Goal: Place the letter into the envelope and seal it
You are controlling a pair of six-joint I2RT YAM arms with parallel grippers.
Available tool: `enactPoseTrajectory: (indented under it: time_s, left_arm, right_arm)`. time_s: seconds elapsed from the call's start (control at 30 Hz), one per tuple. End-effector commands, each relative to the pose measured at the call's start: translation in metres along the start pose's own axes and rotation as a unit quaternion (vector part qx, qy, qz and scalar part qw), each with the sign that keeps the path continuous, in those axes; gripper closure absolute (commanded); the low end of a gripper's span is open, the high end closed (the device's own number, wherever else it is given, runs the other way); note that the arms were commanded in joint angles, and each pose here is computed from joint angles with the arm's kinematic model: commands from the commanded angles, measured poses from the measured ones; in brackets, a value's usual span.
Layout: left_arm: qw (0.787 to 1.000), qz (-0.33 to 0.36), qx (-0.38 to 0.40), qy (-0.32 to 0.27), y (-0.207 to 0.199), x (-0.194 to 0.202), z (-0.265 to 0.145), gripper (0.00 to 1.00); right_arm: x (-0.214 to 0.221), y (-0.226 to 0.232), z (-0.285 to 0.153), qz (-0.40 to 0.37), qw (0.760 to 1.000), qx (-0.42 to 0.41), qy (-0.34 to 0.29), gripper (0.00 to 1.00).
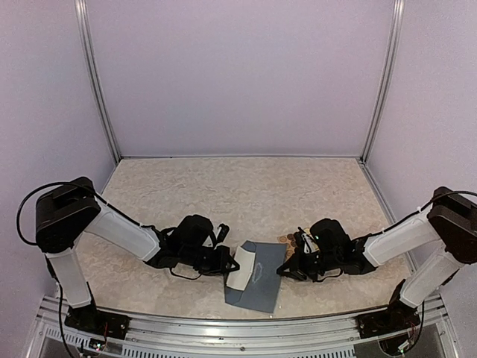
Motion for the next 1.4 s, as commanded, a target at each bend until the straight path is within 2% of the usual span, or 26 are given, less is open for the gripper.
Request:
enactPoseTrajectory:
  time_s: [0.0,0.5,0.67,0.77,0.9,1.07,1.17,1.37]
  left_arm:
    - [1.000,0.005,0.029,0.006,-0.009,0.004,0.007,1.00]
    - [0.999,0.014,0.038,0.013,-0.014,0.005,0.022,1.00]
    - [1.000,0.023,0.006,0.003,-0.012,0.004,0.020,1.00]
    - [0.999,0.040,-0.022,-0.012,-0.014,0.001,0.013,0.87]
    - [0.997,0.060,-0.035,-0.022,-0.026,-0.001,-0.001,0.64]
    - [0.995,0.068,-0.063,-0.028,-0.029,-0.002,-0.014,0.45]
    - [0.995,0.071,-0.069,-0.031,-0.031,-0.002,-0.018,0.38]
    - [0.994,0.072,-0.078,-0.039,-0.034,-0.005,-0.015,0.32]
  right_arm:
    - [-0.003,0.008,0.006,-0.014,1.000,-0.018,0.005,1.00]
    - [-0.008,0.019,0.016,-0.029,0.999,-0.026,0.011,1.00]
    - [-0.010,0.021,0.011,-0.036,0.999,-0.012,0.006,1.00]
    - [-0.012,0.024,0.003,-0.045,0.999,0.006,-0.003,0.97]
    - [-0.015,0.028,-0.007,-0.061,0.997,0.038,-0.009,0.85]
    - [-0.017,0.031,-0.021,-0.069,0.995,0.063,-0.020,0.64]
    - [-0.016,0.029,-0.026,-0.069,0.993,0.090,-0.017,0.54]
    - [-0.014,0.030,-0.021,-0.077,0.993,0.087,0.004,0.51]
Point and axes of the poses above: each gripper's point midway between its finger pads, its own z axis out along the fingers, its own y axis along the line the jaws close on, x = y × z, the point moved 10 cm from there along -z, back along the fingers, and after that the axes turned 11 degrees about -z, right-handed, at the moved point
